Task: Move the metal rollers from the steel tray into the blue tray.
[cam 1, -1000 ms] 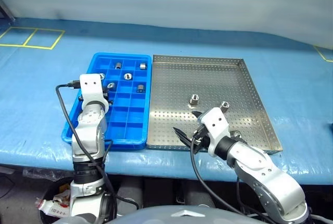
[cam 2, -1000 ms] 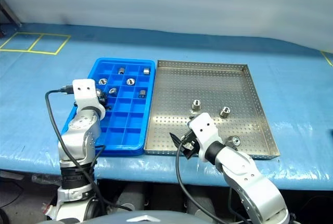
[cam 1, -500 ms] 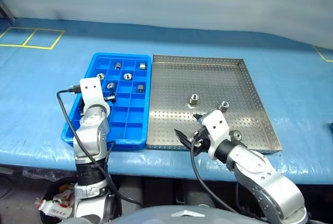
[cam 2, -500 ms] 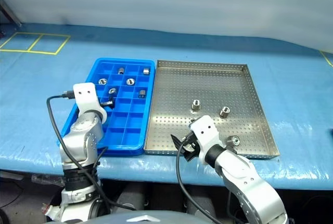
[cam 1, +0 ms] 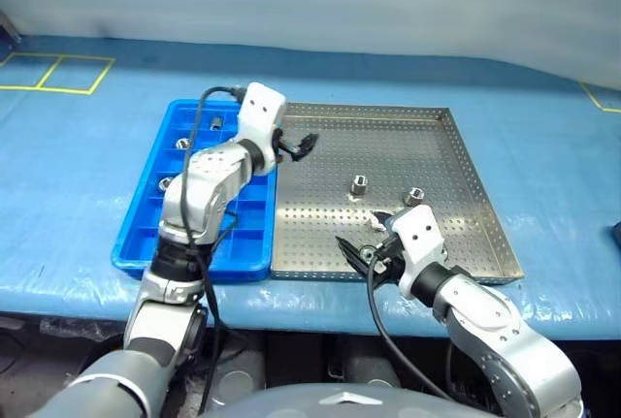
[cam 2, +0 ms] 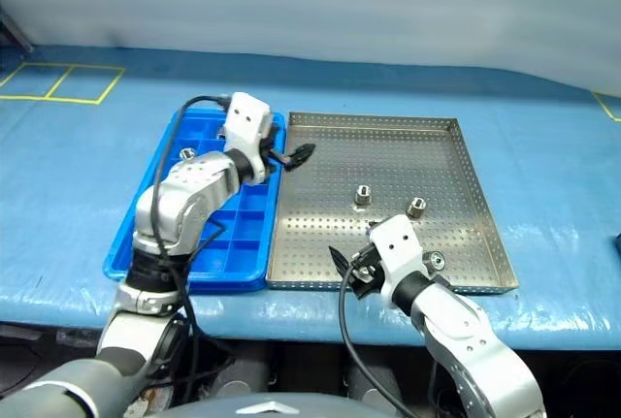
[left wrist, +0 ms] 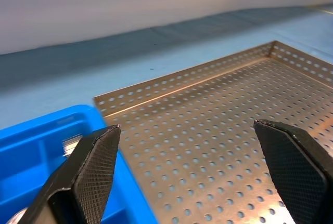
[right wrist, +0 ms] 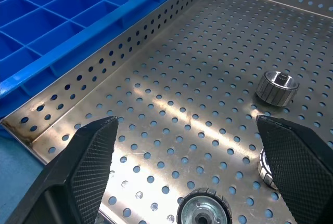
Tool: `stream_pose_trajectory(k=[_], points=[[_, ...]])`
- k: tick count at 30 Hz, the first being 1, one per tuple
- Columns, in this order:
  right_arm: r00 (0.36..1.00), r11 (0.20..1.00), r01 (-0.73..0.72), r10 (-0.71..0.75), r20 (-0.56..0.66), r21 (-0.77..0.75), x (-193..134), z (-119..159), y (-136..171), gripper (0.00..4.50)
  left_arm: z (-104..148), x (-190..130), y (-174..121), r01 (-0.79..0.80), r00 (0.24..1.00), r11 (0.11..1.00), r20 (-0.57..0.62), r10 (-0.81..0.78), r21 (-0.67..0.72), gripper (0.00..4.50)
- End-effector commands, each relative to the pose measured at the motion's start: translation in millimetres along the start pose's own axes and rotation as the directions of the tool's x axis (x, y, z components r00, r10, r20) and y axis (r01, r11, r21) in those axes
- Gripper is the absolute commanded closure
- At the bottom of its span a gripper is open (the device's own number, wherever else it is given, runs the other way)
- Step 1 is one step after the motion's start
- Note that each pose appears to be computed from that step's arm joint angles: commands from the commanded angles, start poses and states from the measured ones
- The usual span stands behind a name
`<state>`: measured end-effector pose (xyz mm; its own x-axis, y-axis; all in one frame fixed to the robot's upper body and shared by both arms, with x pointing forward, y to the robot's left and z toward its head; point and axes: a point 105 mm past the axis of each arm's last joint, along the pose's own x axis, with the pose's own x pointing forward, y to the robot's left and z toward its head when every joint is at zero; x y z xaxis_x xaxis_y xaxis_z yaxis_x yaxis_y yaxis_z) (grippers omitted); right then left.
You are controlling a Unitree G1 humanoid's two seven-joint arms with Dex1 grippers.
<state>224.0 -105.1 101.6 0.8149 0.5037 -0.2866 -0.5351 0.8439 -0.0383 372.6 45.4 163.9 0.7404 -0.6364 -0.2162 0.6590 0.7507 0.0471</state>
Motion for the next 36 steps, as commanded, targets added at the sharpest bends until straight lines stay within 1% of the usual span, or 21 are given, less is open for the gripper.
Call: stream_pose_trajectory(k=[1,2,6,11,15,20,24,28,31,36], points=[[0.998,0.999,0.035,-0.034,0.055,-0.001,-6,12,-1,0.0,6,18,-32,0.178,0.984,0.982,-0.022,-0.177,0.065,0.03],[0.997,0.999,0.043,-0.043,0.056,0.003,-7,12,-2,0.0,4,23,-36,0.193,0.981,0.976,-0.037,-0.191,0.096,0.03],[0.996,0.998,0.069,-0.07,0.057,0.008,-8,12,-2,0.0,-2,43,-61,0.287,0.956,0.951,-0.093,-0.277,0.117,0.03],[0.994,0.995,0.097,-0.098,0.056,0.019,-14,11,-1,0.0,-20,55,-75,0.373,0.918,0.921,-0.19,-0.349,0.11,0.03],[0.988,0.989,0.14,-0.142,0.052,0.036,-18,8,-2,0.0,-34,67,-68,0.331,0.923,0.934,-0.25,-0.292,0.132,0.03],[0.985,0.985,0.165,-0.167,0.051,0.052,-20,6,-1,0.0,-40,80,-62,0.27,0.944,0.945,-0.242,-0.223,0.183,0.03],[0.983,0.983,0.173,-0.176,0.052,0.056,-20,6,-2,0.0,-55,89,-65,0.255,0.942,0.946,-0.271,-0.197,0.201,0.03],[0.982,0.983,0.178,-0.181,0.054,0.051,-20,6,-3,0.0,-62,94,-57,0.162,0.954,0.973,-0.279,-0.112,0.166,0.03],[0.981,0.982,0.185,-0.187,0.048,0.048,-20,5,-3,0.0,-70,95,-50,0.101,0.951,0.985,-0.304,-0.055,0.138,0.63],[0.982,0.983,0.181,-0.183,0.045,0.044,-20,6,-3,0.0,-76,90,-49,0.11,0.942,0.99,-0.328,-0.075,0.089,2.28]])
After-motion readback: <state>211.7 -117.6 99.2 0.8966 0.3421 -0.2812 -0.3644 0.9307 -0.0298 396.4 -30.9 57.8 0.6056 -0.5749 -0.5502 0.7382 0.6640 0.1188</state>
